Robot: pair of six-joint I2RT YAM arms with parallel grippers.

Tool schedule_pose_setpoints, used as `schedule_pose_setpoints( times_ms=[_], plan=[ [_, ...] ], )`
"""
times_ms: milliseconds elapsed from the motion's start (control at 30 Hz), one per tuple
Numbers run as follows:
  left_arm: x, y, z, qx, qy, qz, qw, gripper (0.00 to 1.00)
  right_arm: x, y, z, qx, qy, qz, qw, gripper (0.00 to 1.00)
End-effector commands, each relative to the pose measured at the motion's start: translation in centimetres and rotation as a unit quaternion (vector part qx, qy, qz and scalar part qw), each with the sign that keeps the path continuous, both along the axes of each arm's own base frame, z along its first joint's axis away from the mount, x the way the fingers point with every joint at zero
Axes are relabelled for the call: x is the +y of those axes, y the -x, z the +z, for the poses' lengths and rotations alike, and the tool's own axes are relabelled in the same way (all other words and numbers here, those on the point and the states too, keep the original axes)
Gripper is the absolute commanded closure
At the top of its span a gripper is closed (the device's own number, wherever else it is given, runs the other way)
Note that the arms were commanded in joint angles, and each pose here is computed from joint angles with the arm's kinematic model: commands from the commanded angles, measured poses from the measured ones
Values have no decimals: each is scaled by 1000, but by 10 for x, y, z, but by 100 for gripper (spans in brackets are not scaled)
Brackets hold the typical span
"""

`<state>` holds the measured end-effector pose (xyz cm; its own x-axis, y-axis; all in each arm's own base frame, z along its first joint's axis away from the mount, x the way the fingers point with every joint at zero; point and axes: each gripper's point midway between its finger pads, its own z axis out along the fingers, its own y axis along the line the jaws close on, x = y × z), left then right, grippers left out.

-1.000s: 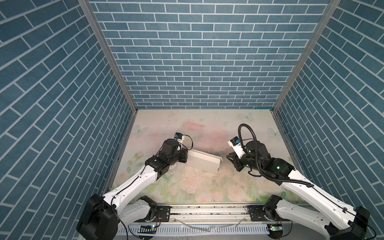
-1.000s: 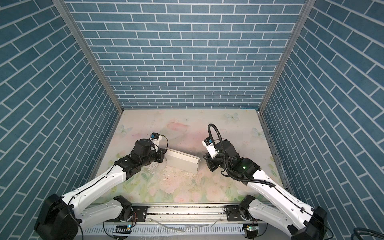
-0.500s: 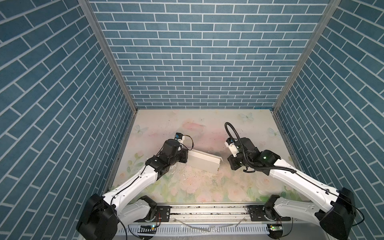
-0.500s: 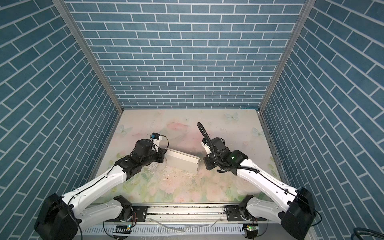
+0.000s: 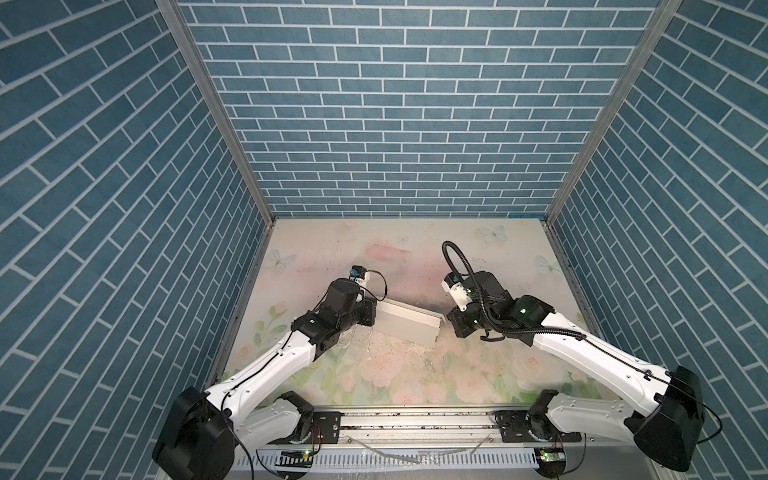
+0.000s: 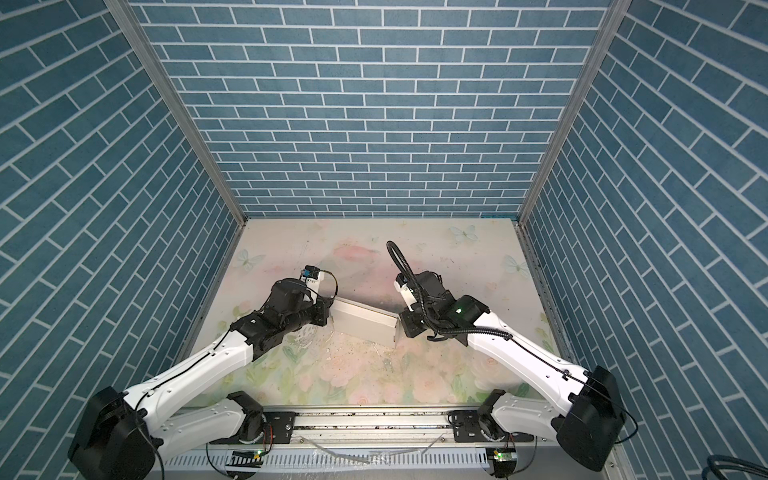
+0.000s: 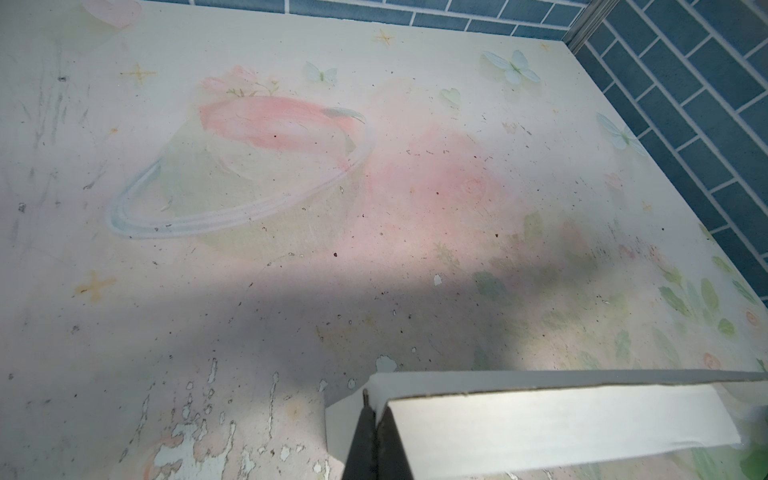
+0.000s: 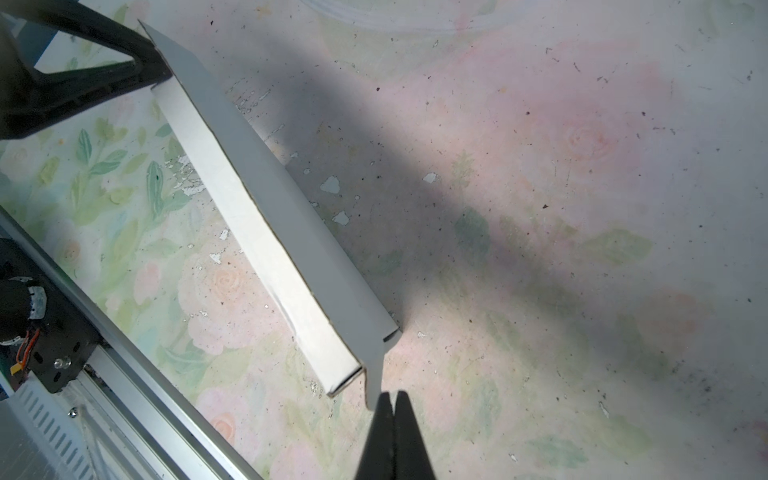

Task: Fold the paper box

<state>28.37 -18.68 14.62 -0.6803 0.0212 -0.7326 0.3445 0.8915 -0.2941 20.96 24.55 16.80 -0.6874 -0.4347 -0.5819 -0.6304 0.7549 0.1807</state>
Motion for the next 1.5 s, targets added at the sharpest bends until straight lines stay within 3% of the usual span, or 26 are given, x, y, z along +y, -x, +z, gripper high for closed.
schedule_pose_setpoints(
  times_ms=[0, 867, 1167, 1467],
  plan=[
    [12, 24, -39, 73, -45, -3, 996, 99, 12, 1, 15, -1, -15, 11, 1000, 98],
    [11, 28, -43, 77, -50, -7, 996, 99, 26, 7, 12, 0, -65, 9, 998, 98],
    [12, 27, -41, 76, -54, -5, 996, 100, 17, -3, 28, -24, -76, -37, 996, 98],
    [13, 26, -39, 75, -59, -3, 995, 100, 11, -2, 54, 35, -47, -88, 994, 83]
  ],
)
